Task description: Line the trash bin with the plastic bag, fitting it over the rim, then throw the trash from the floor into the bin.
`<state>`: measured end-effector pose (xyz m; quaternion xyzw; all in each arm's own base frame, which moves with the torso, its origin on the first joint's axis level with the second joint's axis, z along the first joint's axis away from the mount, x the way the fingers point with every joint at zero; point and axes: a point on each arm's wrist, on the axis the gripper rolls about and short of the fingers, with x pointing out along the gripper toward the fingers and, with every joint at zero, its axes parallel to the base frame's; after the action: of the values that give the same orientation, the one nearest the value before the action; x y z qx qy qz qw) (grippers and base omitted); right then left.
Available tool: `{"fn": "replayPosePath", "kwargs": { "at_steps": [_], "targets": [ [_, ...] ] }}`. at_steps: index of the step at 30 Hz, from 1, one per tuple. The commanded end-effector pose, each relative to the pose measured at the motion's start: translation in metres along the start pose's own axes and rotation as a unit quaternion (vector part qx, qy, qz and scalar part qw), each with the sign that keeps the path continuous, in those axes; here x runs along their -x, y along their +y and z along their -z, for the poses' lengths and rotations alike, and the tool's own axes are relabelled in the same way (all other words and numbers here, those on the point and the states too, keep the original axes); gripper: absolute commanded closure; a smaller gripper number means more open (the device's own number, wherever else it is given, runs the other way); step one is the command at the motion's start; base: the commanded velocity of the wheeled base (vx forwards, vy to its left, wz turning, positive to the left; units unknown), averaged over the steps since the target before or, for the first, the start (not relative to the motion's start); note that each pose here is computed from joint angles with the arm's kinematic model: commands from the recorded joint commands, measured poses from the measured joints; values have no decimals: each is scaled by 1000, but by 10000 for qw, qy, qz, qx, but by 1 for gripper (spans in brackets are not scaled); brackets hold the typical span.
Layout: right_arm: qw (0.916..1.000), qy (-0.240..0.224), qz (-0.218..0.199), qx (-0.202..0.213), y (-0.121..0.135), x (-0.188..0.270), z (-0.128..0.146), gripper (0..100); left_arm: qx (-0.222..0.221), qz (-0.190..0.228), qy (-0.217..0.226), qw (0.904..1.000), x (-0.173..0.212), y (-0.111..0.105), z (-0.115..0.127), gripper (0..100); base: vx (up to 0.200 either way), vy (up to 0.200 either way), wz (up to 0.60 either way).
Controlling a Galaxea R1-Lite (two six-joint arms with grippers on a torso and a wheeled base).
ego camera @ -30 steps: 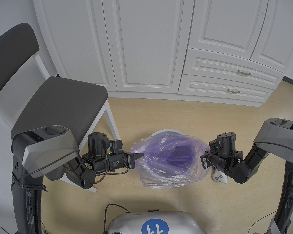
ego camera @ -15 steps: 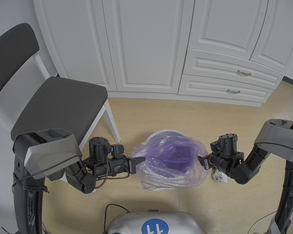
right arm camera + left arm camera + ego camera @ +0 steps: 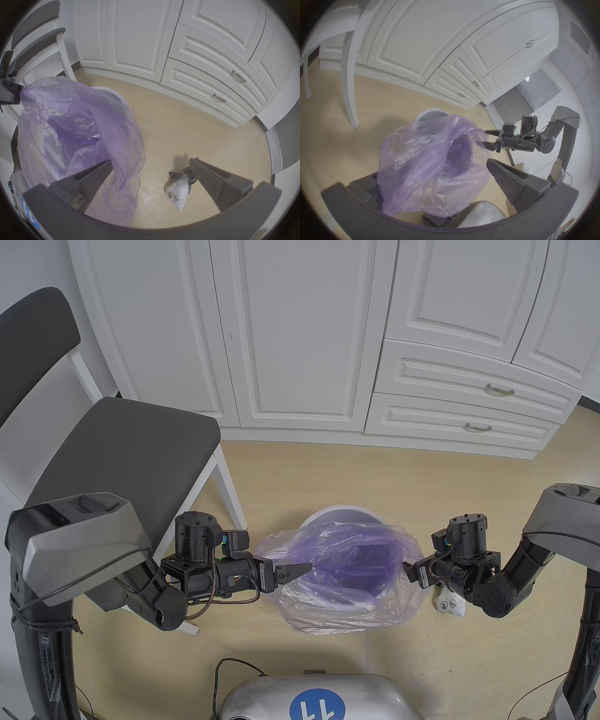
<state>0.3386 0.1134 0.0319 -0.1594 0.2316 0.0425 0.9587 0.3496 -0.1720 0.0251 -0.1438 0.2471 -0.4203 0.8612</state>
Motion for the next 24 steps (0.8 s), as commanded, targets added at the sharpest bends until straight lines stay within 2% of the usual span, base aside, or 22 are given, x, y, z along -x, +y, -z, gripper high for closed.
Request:
{"fn": "replayPosePath", "kwargs": {
  "at_steps": [1, 6, 9, 13, 16, 17, 20, 21, 24],
  "targets": [
    [10000, 30, 46, -8, -4, 0, 1, 0, 45, -101, -49, 9999, 30, -20, -37, 0, 0, 0, 0],
    [10000, -25, 63, -29, -7, 5, -4, 0, 272, -357, 131, 9989, 59, -28, -64, 0, 0, 0, 0],
    [10000, -39, 64, -29, -9, 8, -5, 0, 318, -419, 243, 9983, 60, -27, -66, 0, 0, 0, 0],
    [10000, -18, 72, -16, -11, 9, -4, 0, 196, -456, 437, 9978, 52, -19, -55, 0, 0, 0, 0],
    [10000, 3, 89, 16, -13, 9, -3, 0, 20, -476, 541, 9974, 50, -16, -50, 0, 0, 0, 0],
    [9999, -73, 69, 15, -12, 14, -7, 0, -185, -530, 577, 9968, 51, -15, -48, 0, 0, 0, 0],
    [9998, -187, 7, 52, -10, 28, -13, 0, -398, -771, 572, 9946, 51, -17, -45, 0, 0, 0, 0],
    [9996, -224, -33, 146, -9, 34, -14, 0, -578, -1015, 563, 9916, 47, -19, -43, 0, 0, 0, 0],
    [9995, -222, -24, 227, -10, 36, -13, 0, -779, -1323, 568, 9865, 42, -21, -41, 0, 0, 0, 0]
  ]
}}
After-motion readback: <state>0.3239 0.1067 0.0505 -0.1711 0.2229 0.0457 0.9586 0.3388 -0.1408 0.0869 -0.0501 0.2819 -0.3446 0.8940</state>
